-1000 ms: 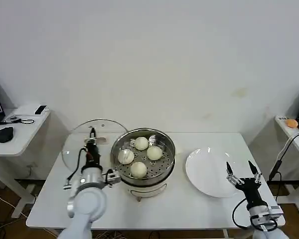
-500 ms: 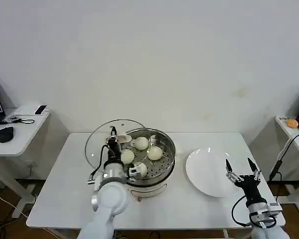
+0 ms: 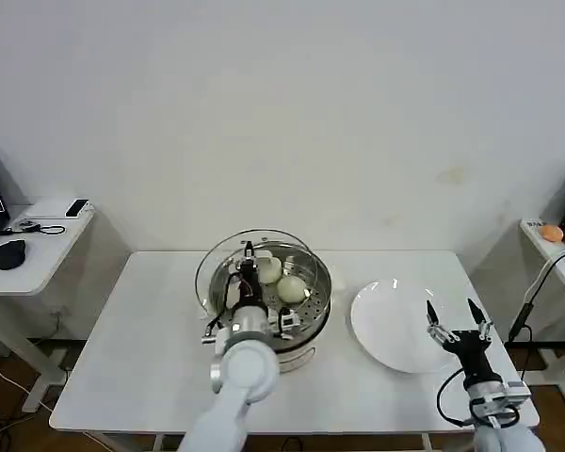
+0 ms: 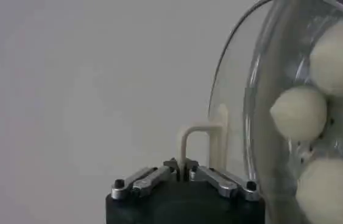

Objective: Take steamed baozi put them in steamer then cover it.

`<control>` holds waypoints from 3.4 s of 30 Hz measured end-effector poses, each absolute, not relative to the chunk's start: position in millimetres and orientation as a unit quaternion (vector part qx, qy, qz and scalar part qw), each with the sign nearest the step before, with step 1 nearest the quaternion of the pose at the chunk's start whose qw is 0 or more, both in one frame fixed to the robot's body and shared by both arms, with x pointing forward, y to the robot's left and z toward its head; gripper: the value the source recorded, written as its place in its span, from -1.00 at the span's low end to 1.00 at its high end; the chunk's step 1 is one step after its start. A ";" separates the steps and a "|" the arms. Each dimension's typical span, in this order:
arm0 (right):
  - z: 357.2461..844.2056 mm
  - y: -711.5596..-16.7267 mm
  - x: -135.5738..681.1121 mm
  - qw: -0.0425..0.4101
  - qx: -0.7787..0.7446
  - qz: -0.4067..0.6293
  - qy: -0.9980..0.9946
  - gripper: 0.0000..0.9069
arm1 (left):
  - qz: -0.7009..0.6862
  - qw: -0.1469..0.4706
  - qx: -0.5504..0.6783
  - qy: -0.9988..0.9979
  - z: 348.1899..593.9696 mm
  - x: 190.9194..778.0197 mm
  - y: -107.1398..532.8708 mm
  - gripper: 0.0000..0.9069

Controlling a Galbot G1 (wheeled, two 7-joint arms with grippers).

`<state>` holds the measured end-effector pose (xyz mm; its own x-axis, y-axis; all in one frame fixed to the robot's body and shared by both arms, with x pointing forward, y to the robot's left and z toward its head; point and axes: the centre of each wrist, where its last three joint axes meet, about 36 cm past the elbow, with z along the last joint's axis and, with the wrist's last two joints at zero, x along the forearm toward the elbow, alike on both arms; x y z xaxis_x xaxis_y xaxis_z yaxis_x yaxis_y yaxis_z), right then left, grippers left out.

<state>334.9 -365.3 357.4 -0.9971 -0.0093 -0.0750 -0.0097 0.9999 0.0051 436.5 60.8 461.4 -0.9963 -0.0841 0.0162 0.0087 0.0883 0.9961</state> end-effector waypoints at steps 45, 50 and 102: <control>346.3 -371.9 341.1 0.029 -0.002 0.005 1.000 1.00 | -0.713 0.024 -0.016 -0.700 430.2 437.1 43.9 -1.00; 346.5 -372.3 341.2 0.029 -0.001 0.005 1.000 1.00 | -0.710 0.026 -0.018 -0.704 431.4 437.4 44.4 -1.00; 344.5 -369.9 343.2 0.029 0.002 0.013 0.999 1.00 | -0.681 0.032 -0.037 -0.731 439.2 426.6 56.0 1.00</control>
<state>343.2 -369.9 344.5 -0.9983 0.0050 -0.0587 0.0035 0.9997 0.0256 426.6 56.0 439.2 -0.9951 0.0105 0.0982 0.0987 0.0697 0.9927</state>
